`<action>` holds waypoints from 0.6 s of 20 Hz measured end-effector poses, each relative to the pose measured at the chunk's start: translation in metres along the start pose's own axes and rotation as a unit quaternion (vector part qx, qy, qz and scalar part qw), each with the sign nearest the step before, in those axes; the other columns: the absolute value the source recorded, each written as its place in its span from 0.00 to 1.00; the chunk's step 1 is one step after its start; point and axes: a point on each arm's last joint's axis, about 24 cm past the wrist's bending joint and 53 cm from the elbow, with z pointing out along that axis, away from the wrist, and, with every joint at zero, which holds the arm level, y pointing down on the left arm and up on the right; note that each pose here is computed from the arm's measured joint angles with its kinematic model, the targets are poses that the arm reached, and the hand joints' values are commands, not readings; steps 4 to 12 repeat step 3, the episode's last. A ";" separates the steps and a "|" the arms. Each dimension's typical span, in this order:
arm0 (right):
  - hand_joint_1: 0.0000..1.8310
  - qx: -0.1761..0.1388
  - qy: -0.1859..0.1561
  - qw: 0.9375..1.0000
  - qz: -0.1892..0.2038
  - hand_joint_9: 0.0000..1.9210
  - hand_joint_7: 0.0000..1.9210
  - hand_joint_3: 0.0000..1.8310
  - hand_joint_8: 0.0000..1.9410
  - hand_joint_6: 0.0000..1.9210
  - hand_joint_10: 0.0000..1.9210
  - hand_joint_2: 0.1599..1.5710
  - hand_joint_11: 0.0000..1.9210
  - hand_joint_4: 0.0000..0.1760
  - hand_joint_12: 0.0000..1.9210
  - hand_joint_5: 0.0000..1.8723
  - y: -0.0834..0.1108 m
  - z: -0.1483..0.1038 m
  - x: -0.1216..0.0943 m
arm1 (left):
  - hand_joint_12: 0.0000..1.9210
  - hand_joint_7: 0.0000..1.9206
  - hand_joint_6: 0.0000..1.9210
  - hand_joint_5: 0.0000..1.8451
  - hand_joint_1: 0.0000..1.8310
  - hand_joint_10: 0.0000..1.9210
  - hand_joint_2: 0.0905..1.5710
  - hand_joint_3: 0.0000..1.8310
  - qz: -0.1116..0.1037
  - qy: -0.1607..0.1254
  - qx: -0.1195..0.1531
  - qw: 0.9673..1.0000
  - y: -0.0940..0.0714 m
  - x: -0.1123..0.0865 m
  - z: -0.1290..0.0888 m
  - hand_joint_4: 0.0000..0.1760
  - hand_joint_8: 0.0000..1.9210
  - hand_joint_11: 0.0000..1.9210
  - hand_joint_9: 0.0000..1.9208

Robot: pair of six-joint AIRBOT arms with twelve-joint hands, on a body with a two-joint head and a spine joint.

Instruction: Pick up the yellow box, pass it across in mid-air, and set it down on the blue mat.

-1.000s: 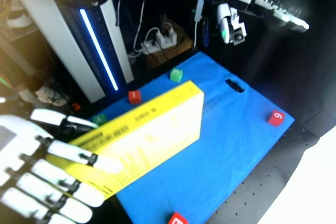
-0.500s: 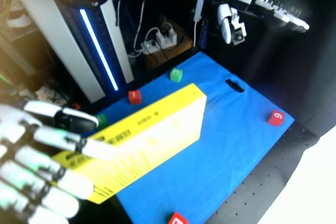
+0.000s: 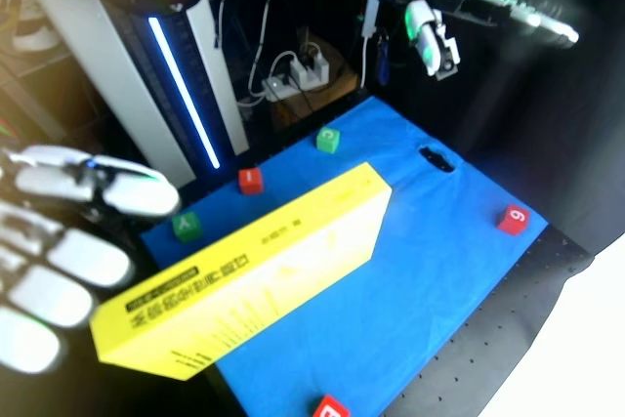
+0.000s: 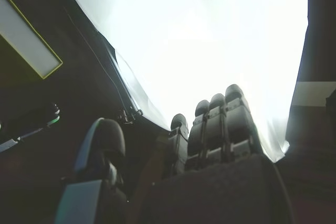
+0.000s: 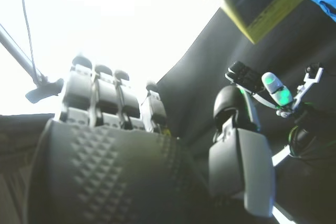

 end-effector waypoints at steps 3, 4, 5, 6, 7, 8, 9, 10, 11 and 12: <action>0.27 -0.014 -0.013 1.000 -0.001 0.00 0.00 0.00 0.00 0.00 0.00 0.75 0.00 0.70 0.13 0.00 0.008 -0.002 -0.006 | 0.00 0.00 0.00 0.00 0.15 0.00 0.85 0.01 0.000 -0.017 0.014 1.000 -0.007 -0.009 0.000 0.96 0.00 0.00 0.00; 0.27 -0.014 -0.013 1.000 -0.001 0.00 0.00 0.00 0.00 0.00 0.00 0.75 0.00 0.70 0.13 0.00 0.008 -0.002 -0.006 | 0.00 0.00 0.00 0.00 0.15 0.00 0.85 0.01 0.000 -0.017 0.014 1.000 -0.007 -0.009 0.000 0.96 0.00 0.00 0.00; 0.27 -0.014 -0.013 1.000 -0.001 0.00 0.00 0.00 0.00 0.00 0.00 0.75 0.00 0.70 0.13 0.00 0.008 -0.002 -0.006 | 0.00 0.00 0.00 0.00 0.15 0.00 0.85 0.01 0.000 -0.017 0.014 1.000 -0.007 -0.009 0.000 0.96 0.00 0.00 0.00; 0.27 -0.014 -0.013 1.000 -0.001 0.00 0.00 0.00 0.00 0.00 0.00 0.75 0.00 0.70 0.13 0.00 0.008 -0.002 -0.006 | 0.00 0.00 0.00 0.00 0.15 0.00 0.85 0.01 0.000 -0.017 0.014 1.000 -0.007 -0.009 0.000 0.96 0.00 0.00 0.00; 0.27 -0.014 -0.013 1.000 -0.001 0.00 0.00 0.00 0.00 0.00 0.00 0.75 0.00 0.70 0.13 0.00 0.008 -0.002 -0.006 | 0.00 0.00 0.00 0.00 0.15 0.00 0.85 0.01 0.000 -0.017 0.014 1.000 -0.007 -0.009 0.000 0.96 0.00 0.00 0.00; 0.27 -0.014 -0.013 1.000 -0.001 0.00 0.00 0.00 0.00 0.00 0.00 0.75 0.00 0.70 0.13 0.00 0.008 -0.002 -0.006 | 0.00 0.00 0.00 0.00 0.15 0.00 0.85 0.01 0.000 -0.017 0.014 1.000 -0.007 -0.009 0.000 0.96 0.00 0.00 0.00; 0.27 -0.014 -0.013 1.000 -0.001 0.00 0.00 0.00 0.00 0.00 0.00 0.75 0.00 0.70 0.13 0.00 0.008 -0.002 -0.006 | 0.00 0.00 0.00 0.00 0.15 0.00 0.85 0.01 0.000 -0.017 0.014 1.000 -0.007 -0.009 0.000 0.96 0.00 0.00 0.00; 0.27 -0.014 -0.013 1.000 -0.001 0.00 0.00 0.00 0.00 0.00 0.00 0.75 0.00 0.70 0.13 0.00 0.008 -0.002 -0.006 | 0.00 0.00 0.00 0.00 0.15 0.00 0.85 0.01 0.000 -0.017 0.014 1.000 -0.007 -0.009 0.000 0.96 0.00 0.00 0.00; 0.27 -0.014 -0.013 1.000 -0.001 0.00 0.00 0.00 0.00 0.00 0.00 0.75 0.00 0.70 0.13 0.00 0.008 -0.002 -0.006 | 0.00 0.00 0.00 0.00 0.15 0.00 0.85 0.01 0.000 -0.017 0.014 1.000 -0.007 -0.009 0.000 0.96 0.00 0.00 0.00; 0.27 -0.014 -0.013 1.000 -0.001 0.00 0.00 0.00 0.00 0.00 0.00 0.75 0.00 0.70 0.13 0.00 0.008 -0.002 -0.006 | 0.00 0.00 0.00 0.00 0.15 0.00 0.85 0.01 0.000 -0.017 0.014 1.000 -0.007 -0.009 0.000 0.96 0.00 0.00 0.00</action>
